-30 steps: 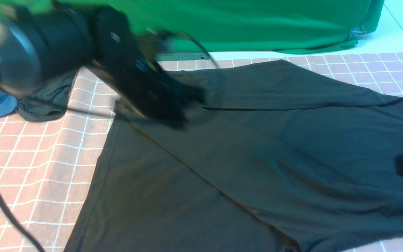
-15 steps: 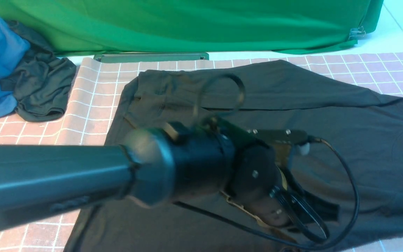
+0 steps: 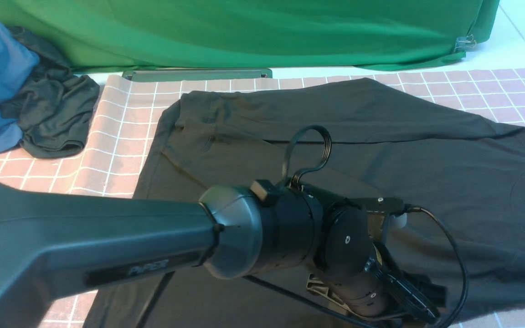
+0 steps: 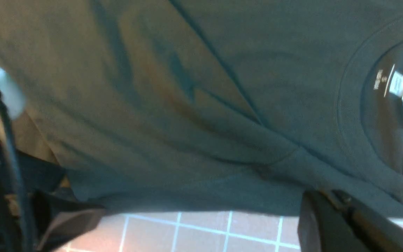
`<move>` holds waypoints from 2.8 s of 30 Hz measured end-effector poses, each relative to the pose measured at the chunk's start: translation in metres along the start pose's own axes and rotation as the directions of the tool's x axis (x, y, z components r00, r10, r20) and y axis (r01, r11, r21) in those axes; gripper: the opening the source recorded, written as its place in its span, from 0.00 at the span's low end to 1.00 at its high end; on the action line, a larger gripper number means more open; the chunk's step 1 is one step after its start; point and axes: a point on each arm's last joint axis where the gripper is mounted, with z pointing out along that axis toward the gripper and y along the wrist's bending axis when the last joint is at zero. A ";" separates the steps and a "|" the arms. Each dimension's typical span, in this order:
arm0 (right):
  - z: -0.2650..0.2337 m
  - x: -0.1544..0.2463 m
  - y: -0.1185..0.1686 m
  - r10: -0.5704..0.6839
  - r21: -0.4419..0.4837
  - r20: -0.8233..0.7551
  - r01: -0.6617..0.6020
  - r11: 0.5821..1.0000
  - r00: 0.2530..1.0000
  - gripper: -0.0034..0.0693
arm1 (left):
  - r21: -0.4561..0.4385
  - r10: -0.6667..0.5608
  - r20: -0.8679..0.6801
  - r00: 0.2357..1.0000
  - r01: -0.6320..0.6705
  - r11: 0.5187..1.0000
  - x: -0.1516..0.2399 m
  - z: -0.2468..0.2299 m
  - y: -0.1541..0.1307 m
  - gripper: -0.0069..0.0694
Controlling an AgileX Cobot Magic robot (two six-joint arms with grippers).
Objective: Fold a long-sleeved shirt over a pink coffee tablecloth.
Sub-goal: 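Grab the top left corner of the dark shirt with the left gripper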
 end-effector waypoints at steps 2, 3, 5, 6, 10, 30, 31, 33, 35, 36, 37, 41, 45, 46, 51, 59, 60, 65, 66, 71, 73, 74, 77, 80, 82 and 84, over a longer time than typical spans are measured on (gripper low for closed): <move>0.000 -0.001 0.000 0.003 -0.005 0.007 -0.003 1.000 1.000 0.09 | -0.003 0.000 -0.021 1.000 0.000 1.000 0.003 0.007 0.001 0.69; 0.000 -0.001 0.000 0.003 -0.005 0.009 -0.003 1.000 1.000 0.09 | -0.005 0.012 -0.027 1.000 -0.012 1.000 0.004 0.009 0.001 0.67; 0.000 -0.001 0.000 -0.005 0.000 0.010 0.005 1.000 1.000 0.09 | -0.001 0.048 -0.019 0.999 -0.048 0.999 0.005 0.010 -0.002 0.61; 0.000 -0.001 0.000 -0.008 0.000 0.012 0.008 1.000 1.000 0.09 | 0.004 0.061 -0.010 0.998 -0.061 0.998 0.006 0.010 -0.003 0.57; 0.000 -0.002 0.000 -0.008 -0.004 0.017 0.008 1.000 1.000 0.09 | 0.020 0.096 0.025 0.995 -0.097 0.995 0.007 0.011 -0.010 0.42; 0.056 -0.005 -0.024 0.051 -0.052 -0.241 -0.065 0.996 0.969 0.10 | 0.023 0.184 -0.020 0.983 -0.183 0.983 0.024 -0.013 -0.030 0.10; 0.061 -0.006 -0.024 0.047 -0.066 -0.258 -0.066 0.996 0.965 0.10 | -0.006 0.150 -0.030 0.988 -0.150 0.989 0.024 -0.013 -0.027 0.10; 0.066 -0.006 -0.024 0.047 -0.076 -0.279 -0.071 0.995 0.959 0.11 | -0.057 0.110 -0.039 0.993 -0.112 0.992 0.022 -0.013 -0.020 0.11; 0.068 -0.006 -0.023 0.050 -0.079 -0.281 -0.075 0.994 0.958 0.12 | -0.108 0.110 -0.026 0.994 -0.113 0.988 0.019 -0.014 -0.014 0.12; 0.068 -0.006 -0.023 0.050 -0.079 -0.279 -0.075 0.994 0.959 0.13 | -0.125 0.124 -0.013 0.992 -0.125 0.984 0.018 -0.014 -0.013 0.14; 0.068 -0.006 -0.024 0.050 -0.079 -0.277 -0.074 0.994 0.960 0.13 | -0.134 0.138 0.000 0.990 -0.137 0.981 0.016 -0.014 -0.012 0.16; 0.068 -0.007 -0.024 0.051 -0.078 -0.267 -0.074 0.994 0.962 0.14 | -0.109 0.158 0.074 0.985 -0.149 0.983 0.010 -0.014 -0.015 0.30; 0.068 -0.008 -0.024 0.051 -0.079 -0.263 -0.074 0.994 0.963 0.16 | -0.079 0.120 0.085 0.989 -0.113 0.990 0.009 -0.010 -0.017 0.52; 0.068 -0.008 -0.024 0.051 -0.079 -0.263 -0.074 0.994 0.963 0.16 | -0.077 0.104 0.075 0.992 -0.098 0.992 0.010 -0.006 -0.016 0.58; 0.068 -0.009 -0.024 0.046 -0.078 -0.252 -0.067 0.995 0.967 0.17 | -0.065 0.085 0.081 0.993 -0.080 0.995 0.010 0.007 -0.014 0.72; 0.069 -0.010 -0.024 0.035 -0.080 -0.241 -0.056 0.995 0.970 0.17 | -0.051 0.108 0.119 0.987 -0.102 0.993 0.007 0.019 -0.013 0.65; 0.069 -0.010 -0.024 0.035 -0.081 -0.241 -0.055 0.995 0.970 0.17 | -0.057 0.118 0.116 0.986 -0.112 0.992 0.007 0.021 -0.012 0.63; 0.069 -0.010 -0.024 0.033 -0.081 -0.236 -0.053 0.995 0.971 0.18 | -0.082 0.188 0.117 0.975 -0.179 0.980 0.007 0.023 -0.010 0.37; 0.069 -0.010 -0.024 0.033 -0.080 -0.233 -0.053 0.995 0.972 0.18 | -0.088 0.194 0.112 0.974 -0.185 0.979 0.007 0.023 -0.010 0.29; 0.069 -0.012 -0.024 0.034 -0.077 -0.219 -0.052 0.996 0.975 0.19 | -0.096 0.198 0.098 0.975 -0.189 0.977 0.008 0.018 -0.010 0.13; 0.069 -0.012 -0.025 0.035 -0.076 -0.214 -0.052 0.996 0.976 0.19 | -0.082 0.181 0.102 0.978 -0.173 0.982 0.008 0.010 -0.013 0.13; 0.070 -0.012 -0.025 0.036 -0.075 -0.213 -0.053 0.996 0.976 0.19 | -0.075 0.174 0.105 0.979 -0.167 0.983 0.007 0.007 -0.015 0.13; 0.076 -0.014 -0.029 0.051 -0.068 -0.220 -0.067 0.995 0.974 0.20 | -0.034 0.144 0.110 0.983 -0.141 0.989 0.008 -0.005 -0.021 0.13; 0.087 -0.014 -0.037 0.078 -0.058 -0.267 -0.097 0.994 0.961 0.26 | -0.002 0.121 0.086 0.989 -0.122 0.993 0.012 -0.008 -0.026 0.13; 0.094 -0.014 -0.041 0.089 -0.055 -0.296 -0.110 0.992 0.951 0.32 | 0.006 0.126 0.066 0.990 -0.127 0.992 0.016 -0.007 -0.029 0.13; 0.106 -0.012 -0.045 0.083 -0.058 -0.331 -0.108 0.992 0.940 0.43 | 0.015 0.144 0.046 0.989 -0.145 0.989 0.024 -0.005 -0.035 0.13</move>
